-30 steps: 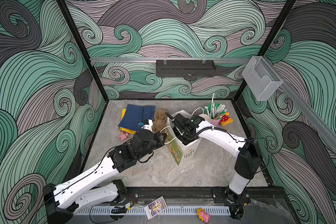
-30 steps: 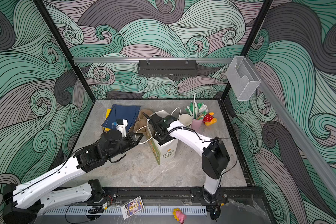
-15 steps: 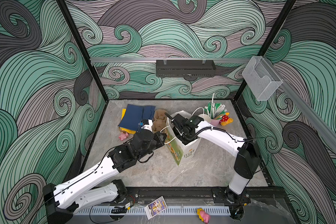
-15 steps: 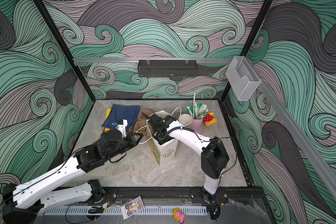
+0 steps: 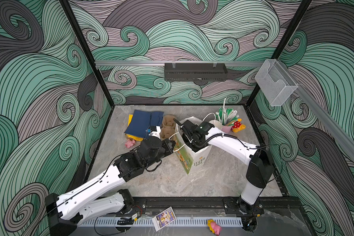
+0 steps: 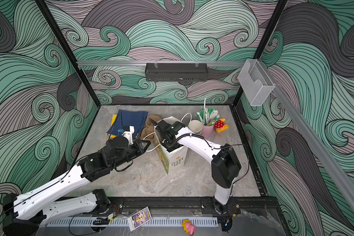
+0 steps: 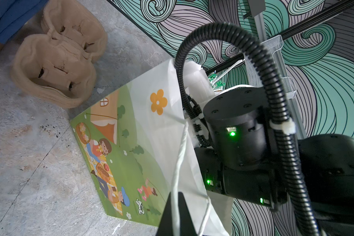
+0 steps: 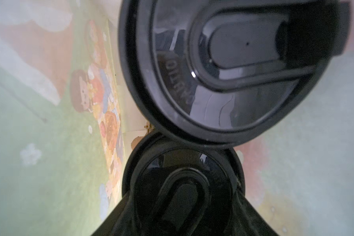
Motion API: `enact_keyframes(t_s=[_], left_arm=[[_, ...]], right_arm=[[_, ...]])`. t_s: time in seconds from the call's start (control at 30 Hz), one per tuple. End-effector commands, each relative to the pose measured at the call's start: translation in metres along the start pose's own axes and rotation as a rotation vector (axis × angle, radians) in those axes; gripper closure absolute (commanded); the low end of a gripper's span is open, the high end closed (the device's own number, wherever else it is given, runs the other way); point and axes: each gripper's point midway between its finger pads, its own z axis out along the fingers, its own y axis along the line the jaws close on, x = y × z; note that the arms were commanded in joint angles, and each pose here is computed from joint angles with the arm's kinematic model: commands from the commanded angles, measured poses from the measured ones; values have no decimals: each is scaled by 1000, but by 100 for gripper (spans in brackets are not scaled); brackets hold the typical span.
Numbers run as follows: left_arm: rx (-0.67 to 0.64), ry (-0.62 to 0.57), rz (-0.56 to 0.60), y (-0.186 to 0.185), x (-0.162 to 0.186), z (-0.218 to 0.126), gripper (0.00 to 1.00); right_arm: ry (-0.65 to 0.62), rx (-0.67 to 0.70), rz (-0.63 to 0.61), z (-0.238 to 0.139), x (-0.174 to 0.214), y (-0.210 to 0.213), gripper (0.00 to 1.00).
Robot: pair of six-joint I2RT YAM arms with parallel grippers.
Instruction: Pack the takeout coffee
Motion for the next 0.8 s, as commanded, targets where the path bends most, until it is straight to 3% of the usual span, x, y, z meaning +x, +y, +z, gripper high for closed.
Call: enact_keyframes(t_s=[0.0,0.27,0.5,0.77], left_arm=[[-12,-15,-8,3,-4,-4,100],[-12,-14,-7,3,-3,-3,100],[-15,-10,-10,4,-2,-2,100],[-33,-6,-17,9,0,2,100]], right_arm=[[414,-12,-20,100,78,15,42],[322,-18,-1,76,61,15,41],[179,-29,11,28,36,11,32],[115,-54,13,4,25,12,22]])
